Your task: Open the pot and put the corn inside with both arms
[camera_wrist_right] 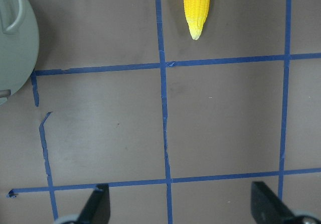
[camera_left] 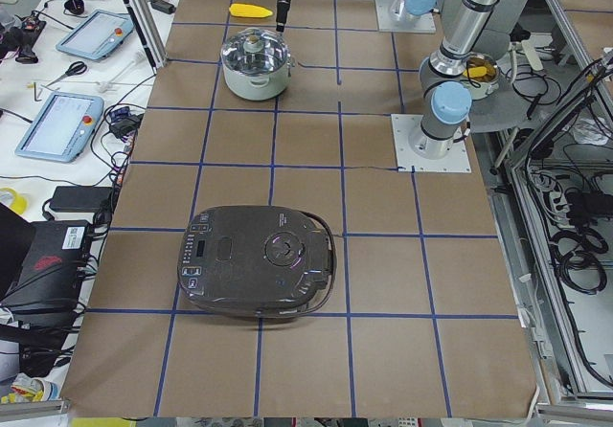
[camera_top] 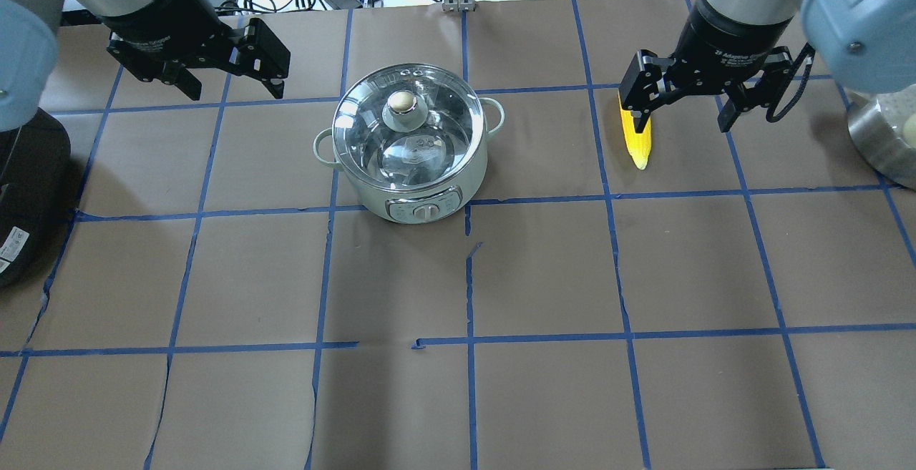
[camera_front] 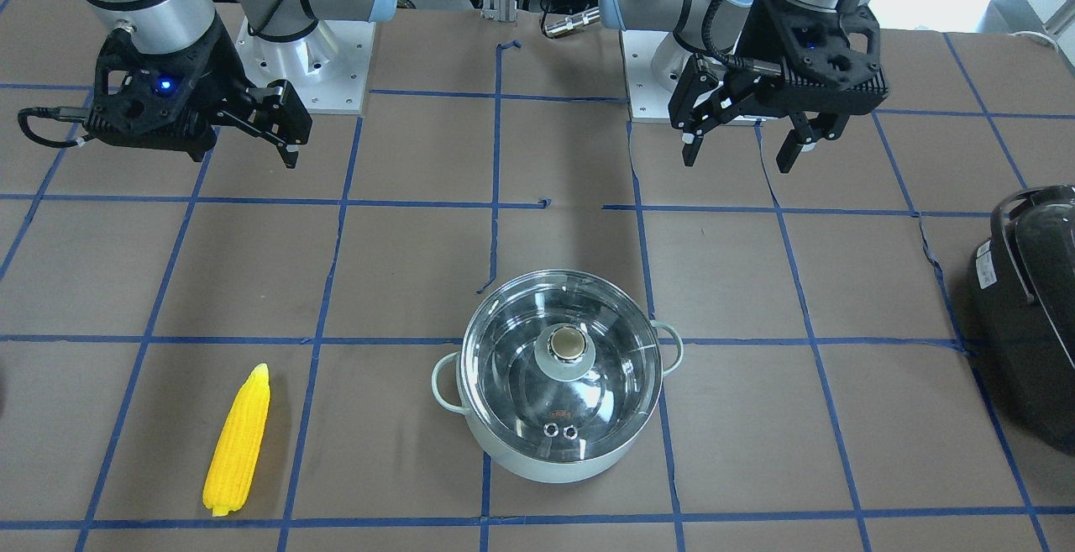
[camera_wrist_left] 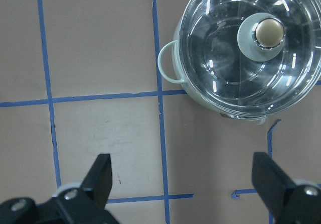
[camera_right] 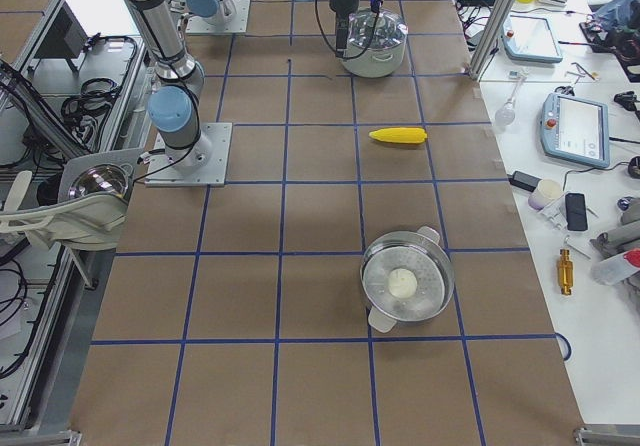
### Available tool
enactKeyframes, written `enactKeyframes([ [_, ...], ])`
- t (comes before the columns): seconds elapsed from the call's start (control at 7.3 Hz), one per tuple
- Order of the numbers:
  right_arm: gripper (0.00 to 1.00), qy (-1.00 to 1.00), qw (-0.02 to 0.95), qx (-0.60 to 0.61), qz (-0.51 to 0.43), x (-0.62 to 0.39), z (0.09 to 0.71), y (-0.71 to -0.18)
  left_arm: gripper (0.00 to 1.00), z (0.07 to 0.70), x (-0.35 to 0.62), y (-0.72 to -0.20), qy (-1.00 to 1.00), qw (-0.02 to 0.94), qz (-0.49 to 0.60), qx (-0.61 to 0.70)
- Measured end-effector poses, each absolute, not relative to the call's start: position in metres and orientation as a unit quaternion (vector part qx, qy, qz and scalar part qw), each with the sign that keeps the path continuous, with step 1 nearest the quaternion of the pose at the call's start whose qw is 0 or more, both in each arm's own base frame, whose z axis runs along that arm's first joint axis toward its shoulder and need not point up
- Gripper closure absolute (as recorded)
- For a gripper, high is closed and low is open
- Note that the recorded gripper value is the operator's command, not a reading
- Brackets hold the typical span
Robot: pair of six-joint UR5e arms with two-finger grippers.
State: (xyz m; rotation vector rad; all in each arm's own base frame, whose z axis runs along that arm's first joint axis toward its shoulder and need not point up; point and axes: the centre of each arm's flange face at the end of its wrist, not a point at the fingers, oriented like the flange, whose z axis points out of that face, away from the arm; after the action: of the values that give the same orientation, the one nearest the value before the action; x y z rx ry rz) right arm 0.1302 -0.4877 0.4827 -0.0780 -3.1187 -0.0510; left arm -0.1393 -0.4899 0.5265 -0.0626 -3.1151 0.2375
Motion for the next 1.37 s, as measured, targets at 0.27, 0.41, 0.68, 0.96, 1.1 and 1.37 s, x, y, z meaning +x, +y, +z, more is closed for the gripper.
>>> enactKeyframes([
  [0.27,0.0,-0.999,0.012,-0.026,-0.017,0.13,0.483,-0.488,0.0,0.529,-0.137,-0.482,-0.999,0.008,0.049,-0.016],
  [0.41,0.0,-0.999,0.011,-0.025,-0.016,0.13,0.483,-0.488,0.0,0.531,-0.137,-0.479,-0.999,0.009,0.042,-0.013],
  [0.68,0.0,-1.0,0.008,-0.026,-0.015,0.13,0.484,-0.488,0.0,0.53,-0.137,-0.481,-0.999,0.009,0.037,-0.011],
  [0.96,0.0,-1.0,0.006,-0.027,-0.011,0.13,0.485,-0.489,0.0,0.526,-0.138,-0.483,-0.999,0.009,0.033,-0.01],
  [1.1,0.0,-1.0,0.005,-0.028,-0.01,0.13,0.485,-0.489,0.0,0.525,-0.14,-0.485,-0.999,0.01,0.033,-0.005],
  [1.37,0.0,-1.0,0.004,-0.03,-0.001,0.128,0.484,-0.495,0.0,0.531,-0.143,-0.491,-0.999,0.015,0.039,0.005],
])
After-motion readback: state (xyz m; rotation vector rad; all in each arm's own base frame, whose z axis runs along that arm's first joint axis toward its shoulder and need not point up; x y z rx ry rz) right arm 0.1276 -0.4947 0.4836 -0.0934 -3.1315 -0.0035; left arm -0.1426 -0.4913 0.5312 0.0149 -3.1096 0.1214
